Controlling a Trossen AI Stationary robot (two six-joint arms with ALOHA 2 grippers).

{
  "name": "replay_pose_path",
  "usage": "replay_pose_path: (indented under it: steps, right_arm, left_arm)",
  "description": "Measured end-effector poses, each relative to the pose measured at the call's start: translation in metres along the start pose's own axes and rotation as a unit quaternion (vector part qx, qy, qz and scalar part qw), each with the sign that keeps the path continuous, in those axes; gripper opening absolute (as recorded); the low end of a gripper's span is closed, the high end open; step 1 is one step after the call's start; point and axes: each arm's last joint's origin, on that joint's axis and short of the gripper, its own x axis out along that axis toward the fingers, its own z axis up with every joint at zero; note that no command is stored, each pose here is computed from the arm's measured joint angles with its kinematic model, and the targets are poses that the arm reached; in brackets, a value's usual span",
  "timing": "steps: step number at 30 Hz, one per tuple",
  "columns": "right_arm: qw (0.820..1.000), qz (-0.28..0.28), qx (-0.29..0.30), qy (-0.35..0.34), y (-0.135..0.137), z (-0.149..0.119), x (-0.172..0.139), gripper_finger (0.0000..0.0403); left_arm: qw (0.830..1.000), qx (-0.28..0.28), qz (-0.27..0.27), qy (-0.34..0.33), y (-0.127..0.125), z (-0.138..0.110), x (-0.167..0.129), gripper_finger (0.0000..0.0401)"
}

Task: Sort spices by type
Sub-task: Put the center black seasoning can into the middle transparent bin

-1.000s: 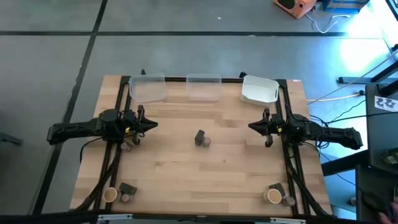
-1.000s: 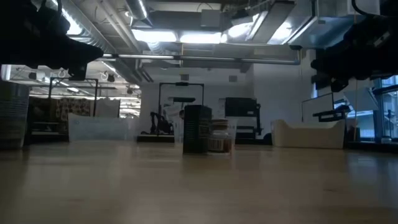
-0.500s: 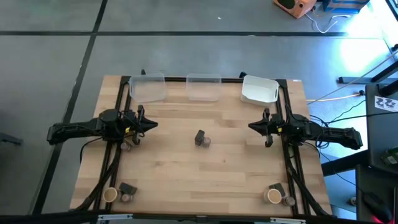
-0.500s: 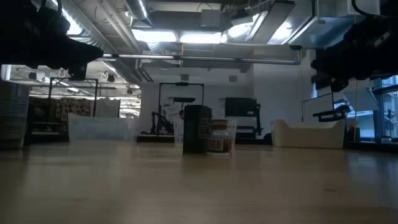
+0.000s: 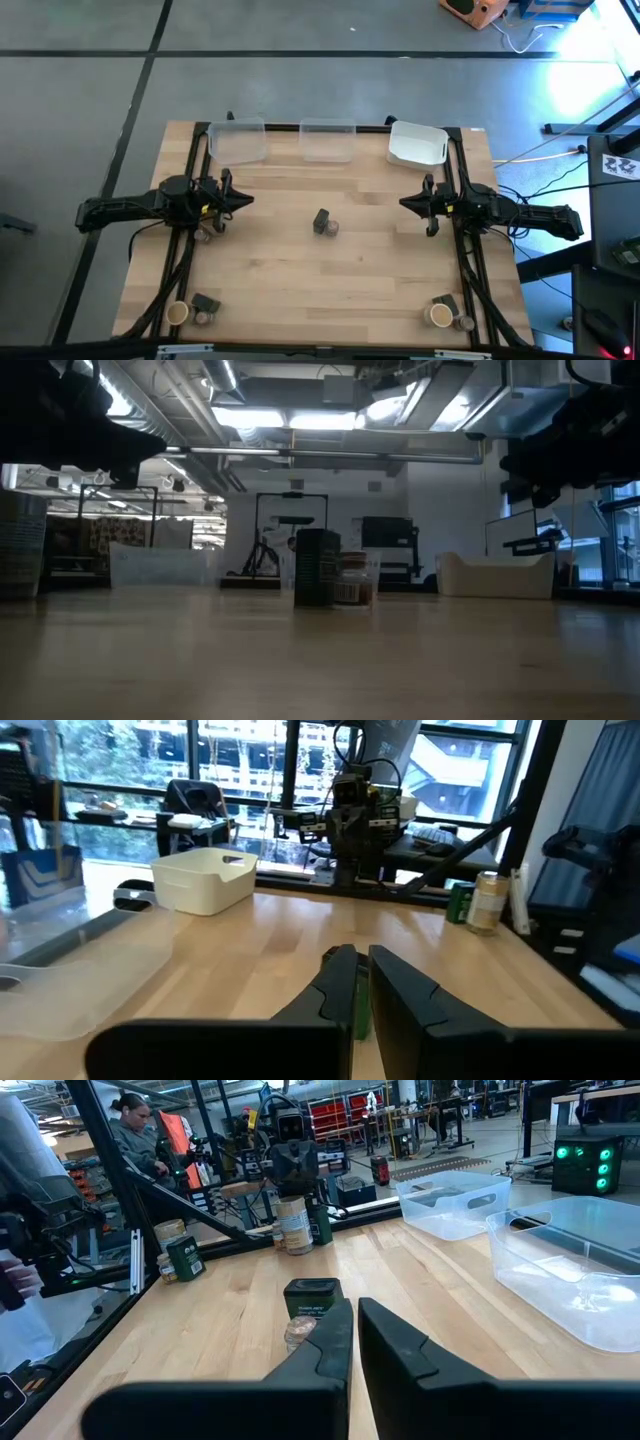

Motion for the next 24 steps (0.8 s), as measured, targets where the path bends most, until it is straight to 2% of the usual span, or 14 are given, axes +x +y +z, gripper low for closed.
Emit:
replay_pose_path:
  steps: [9,16,24]
  right_arm:
    - [1.0,0.0,0.0,0.0,0.0,0.0,0.0,0.0023]
    - [1.0,0.0,0.0,-0.001,0.0,0.0,0.0,0.0023]
    - [1.0,-0.013,0.006,-0.026,0.0,0.005,0.0,0.0023]
  left_arm:
    - [1.0,-0.001,0.001,-0.022,0.0,0.004,0.0,0.0017]
    - [0.996,0.003,-0.001,-0.09,-0.001,0.017,-0.002,0.0017]
    - [0.987,0.049,0.001,-0.151,-0.002,0.029,-0.004,0.0017]
